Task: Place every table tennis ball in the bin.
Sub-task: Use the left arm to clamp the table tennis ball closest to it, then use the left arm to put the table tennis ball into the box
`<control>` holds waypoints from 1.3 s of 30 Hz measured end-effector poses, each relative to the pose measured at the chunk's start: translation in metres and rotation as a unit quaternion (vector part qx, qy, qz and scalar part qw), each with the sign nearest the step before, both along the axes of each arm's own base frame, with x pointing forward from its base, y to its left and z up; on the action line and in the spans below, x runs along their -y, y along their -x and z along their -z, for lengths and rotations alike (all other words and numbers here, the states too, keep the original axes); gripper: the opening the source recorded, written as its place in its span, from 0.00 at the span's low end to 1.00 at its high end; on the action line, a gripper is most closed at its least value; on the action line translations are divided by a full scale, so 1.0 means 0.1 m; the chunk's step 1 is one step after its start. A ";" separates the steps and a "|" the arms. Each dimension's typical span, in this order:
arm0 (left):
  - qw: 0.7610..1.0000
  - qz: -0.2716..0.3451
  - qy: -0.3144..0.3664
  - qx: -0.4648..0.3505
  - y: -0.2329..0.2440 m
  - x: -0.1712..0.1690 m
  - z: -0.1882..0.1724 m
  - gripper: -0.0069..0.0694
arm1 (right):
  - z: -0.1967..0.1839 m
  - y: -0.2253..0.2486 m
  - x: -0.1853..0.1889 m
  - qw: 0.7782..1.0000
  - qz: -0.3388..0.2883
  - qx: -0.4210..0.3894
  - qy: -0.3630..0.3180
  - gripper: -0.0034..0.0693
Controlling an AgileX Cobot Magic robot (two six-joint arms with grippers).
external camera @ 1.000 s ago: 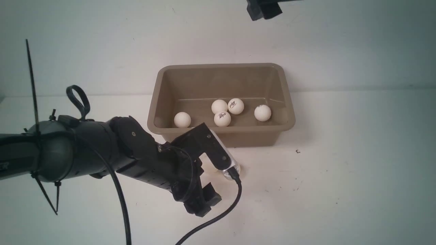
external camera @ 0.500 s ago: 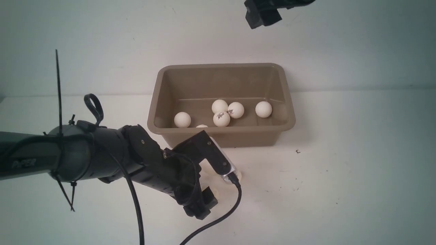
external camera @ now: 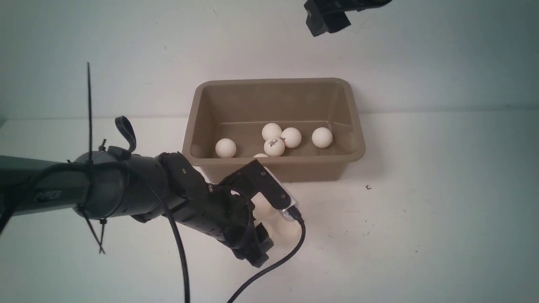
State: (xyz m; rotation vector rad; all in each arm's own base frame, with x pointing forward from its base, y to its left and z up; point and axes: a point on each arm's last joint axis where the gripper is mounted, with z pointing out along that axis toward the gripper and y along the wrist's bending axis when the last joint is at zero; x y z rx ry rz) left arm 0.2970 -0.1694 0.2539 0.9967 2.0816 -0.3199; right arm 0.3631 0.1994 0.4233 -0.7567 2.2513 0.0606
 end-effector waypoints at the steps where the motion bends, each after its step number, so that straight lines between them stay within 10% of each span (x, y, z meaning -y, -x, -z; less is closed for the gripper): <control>1: 1.000 -0.009 0.004 0.017 -0.06 -0.02 -0.10 0.55 | 0.05 0.01 -0.01 1.000 -0.003 -0.013 -0.002 0.82; 10: 0.998 -0.053 -0.036 -0.029 -0.97 0.00 -0.01 0.55 | 0.80 0.28 0.04 0.987 -0.033 -0.156 0.036 0.68; 19: 0.991 -0.057 -0.111 -0.056 -1.56 0.05 0.28 0.56 | 0.65 0.69 0.23 0.986 -0.059 -0.156 0.025 0.65; 30: 0.990 -0.075 -0.110 -0.036 -1.66 0.02 0.20 0.85 | 0.42 0.89 0.36 0.990 -0.061 -0.123 0.017 0.65; 39: 0.981 -0.192 -0.027 -0.022 -1.39 -0.98 -0.90 0.39 | 0.44 0.82 0.30 0.992 -0.068 -0.104 0.001 0.65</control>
